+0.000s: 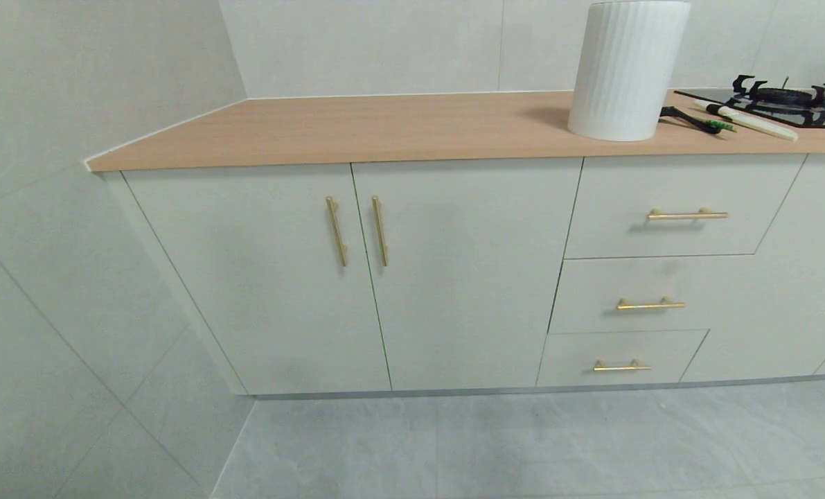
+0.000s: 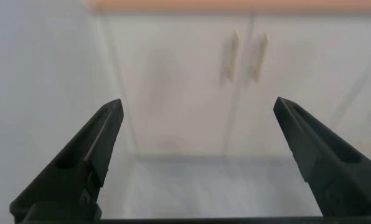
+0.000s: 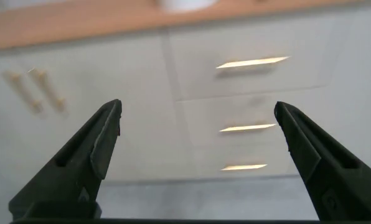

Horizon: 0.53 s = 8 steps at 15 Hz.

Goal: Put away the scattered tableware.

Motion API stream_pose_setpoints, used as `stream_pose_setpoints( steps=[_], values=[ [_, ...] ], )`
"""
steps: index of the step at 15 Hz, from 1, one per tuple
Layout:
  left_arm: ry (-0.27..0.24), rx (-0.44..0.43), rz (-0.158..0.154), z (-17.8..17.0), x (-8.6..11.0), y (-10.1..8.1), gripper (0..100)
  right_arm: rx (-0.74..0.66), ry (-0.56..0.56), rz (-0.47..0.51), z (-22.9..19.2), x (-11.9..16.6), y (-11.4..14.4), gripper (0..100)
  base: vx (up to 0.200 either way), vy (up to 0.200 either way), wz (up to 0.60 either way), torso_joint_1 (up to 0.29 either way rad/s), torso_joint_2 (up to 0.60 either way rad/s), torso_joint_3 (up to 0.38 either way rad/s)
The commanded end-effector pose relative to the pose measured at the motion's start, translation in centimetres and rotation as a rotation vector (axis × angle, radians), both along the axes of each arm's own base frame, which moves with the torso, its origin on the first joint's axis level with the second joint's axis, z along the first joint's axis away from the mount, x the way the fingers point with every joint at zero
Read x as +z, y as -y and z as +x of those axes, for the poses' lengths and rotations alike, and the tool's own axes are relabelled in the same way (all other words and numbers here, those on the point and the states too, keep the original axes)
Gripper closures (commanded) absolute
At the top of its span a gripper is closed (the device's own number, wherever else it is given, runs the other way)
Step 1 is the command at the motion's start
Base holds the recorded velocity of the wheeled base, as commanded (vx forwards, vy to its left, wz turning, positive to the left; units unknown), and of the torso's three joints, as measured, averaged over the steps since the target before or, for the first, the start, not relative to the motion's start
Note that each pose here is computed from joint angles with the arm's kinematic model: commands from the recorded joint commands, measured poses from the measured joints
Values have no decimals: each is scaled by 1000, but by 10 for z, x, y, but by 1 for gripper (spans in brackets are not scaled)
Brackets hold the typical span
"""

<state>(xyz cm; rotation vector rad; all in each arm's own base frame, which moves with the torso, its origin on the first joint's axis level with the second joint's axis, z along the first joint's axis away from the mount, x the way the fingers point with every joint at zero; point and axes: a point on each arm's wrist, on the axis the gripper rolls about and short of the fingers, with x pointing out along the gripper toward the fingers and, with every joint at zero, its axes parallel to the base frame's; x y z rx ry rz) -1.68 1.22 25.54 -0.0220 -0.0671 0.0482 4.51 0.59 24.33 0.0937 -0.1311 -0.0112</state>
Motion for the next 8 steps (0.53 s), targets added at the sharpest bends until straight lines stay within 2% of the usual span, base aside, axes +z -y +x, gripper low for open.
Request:
stream_pose_setpoints(
  steps=[1,2,4,5,6,7,8],
  values=[
    [218,74,9,-61,-23,-10,0,-152,107,-54,-63,-24,15,0,0,0,0,0,0,0],
    [248,75,18,-70,-31,-11,0,-196,128,-91,-79,-32,16,0,0,0,0,0,0,0],
    [249,94,21,-72,-39,-8,0,-220,145,-120,-96,-42,16,0,0,0,0,0,0,0],
    [246,144,11,-73,-39,-6,0,-247,161,-141,-109,-52,17,0,0,0,0,0,0,0],
    [251,199,14,-74,-38,-3,0,-291,171,-144,-114,-60,14,0,0,0,0,0,0,0],
    [273,250,28,-82,-42,2,0,-315,187,-144,-119,-69,12,0,0,0,0,0,0,0],
    [291,237,56,-88,-54,5,0,-315,167,-140,-114,-76,12,0,0,0,0,0,0,0]
  ],
)
